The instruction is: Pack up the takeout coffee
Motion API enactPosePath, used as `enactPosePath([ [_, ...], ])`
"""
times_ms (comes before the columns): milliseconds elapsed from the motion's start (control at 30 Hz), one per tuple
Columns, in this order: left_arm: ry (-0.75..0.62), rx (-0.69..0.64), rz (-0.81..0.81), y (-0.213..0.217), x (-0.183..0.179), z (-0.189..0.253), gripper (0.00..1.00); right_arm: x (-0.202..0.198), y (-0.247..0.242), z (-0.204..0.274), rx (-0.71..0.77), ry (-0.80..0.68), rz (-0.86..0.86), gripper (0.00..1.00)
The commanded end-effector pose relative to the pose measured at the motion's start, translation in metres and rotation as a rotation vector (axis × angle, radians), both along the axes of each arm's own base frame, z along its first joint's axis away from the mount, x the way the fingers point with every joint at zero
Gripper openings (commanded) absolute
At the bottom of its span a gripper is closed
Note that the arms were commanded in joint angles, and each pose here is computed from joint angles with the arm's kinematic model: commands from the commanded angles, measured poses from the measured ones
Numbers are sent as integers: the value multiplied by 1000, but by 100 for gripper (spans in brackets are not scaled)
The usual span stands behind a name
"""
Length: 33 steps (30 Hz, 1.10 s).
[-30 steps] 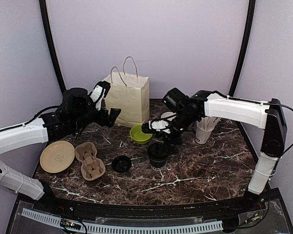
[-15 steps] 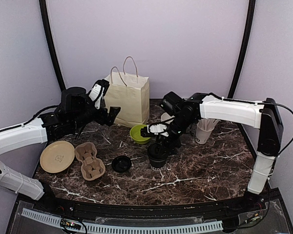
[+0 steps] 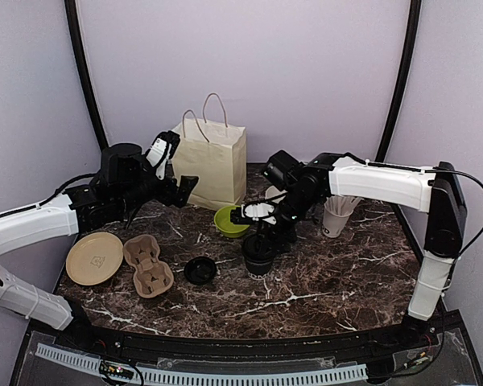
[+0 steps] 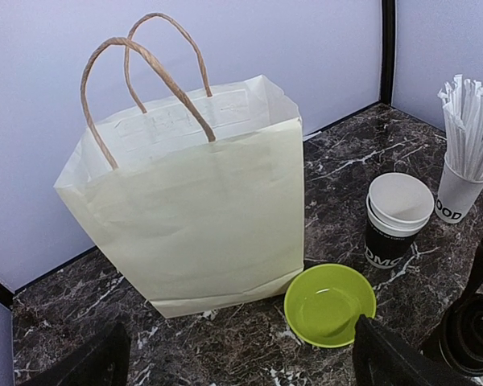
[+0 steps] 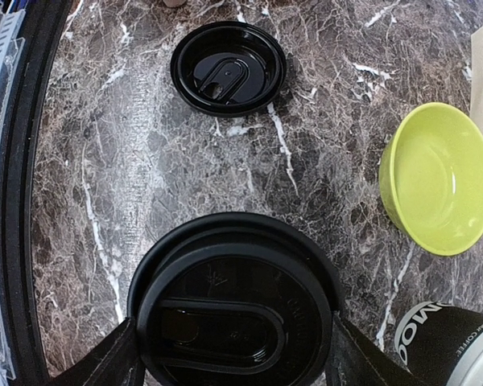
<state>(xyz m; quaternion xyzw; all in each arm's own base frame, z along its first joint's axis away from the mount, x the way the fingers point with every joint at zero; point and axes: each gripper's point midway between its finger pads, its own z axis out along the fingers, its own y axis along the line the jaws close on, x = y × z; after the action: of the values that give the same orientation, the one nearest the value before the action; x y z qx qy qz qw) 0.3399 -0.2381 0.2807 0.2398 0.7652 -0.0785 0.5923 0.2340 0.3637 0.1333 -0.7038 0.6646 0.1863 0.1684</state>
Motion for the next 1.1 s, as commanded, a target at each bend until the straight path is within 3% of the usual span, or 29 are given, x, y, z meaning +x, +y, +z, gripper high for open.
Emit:
enactPosePath([
  [0, -10, 0, 2, 2, 3, 3, 99, -6, -3, 13, 3, 0, -19, 73],
  [333, 4, 0, 9, 4, 8, -1, 99, -13, -37, 34, 54, 34, -83, 71],
  [1067, 74, -15, -14, 0, 16, -15, 99, 21, -141, 34, 64, 47, -400, 70],
])
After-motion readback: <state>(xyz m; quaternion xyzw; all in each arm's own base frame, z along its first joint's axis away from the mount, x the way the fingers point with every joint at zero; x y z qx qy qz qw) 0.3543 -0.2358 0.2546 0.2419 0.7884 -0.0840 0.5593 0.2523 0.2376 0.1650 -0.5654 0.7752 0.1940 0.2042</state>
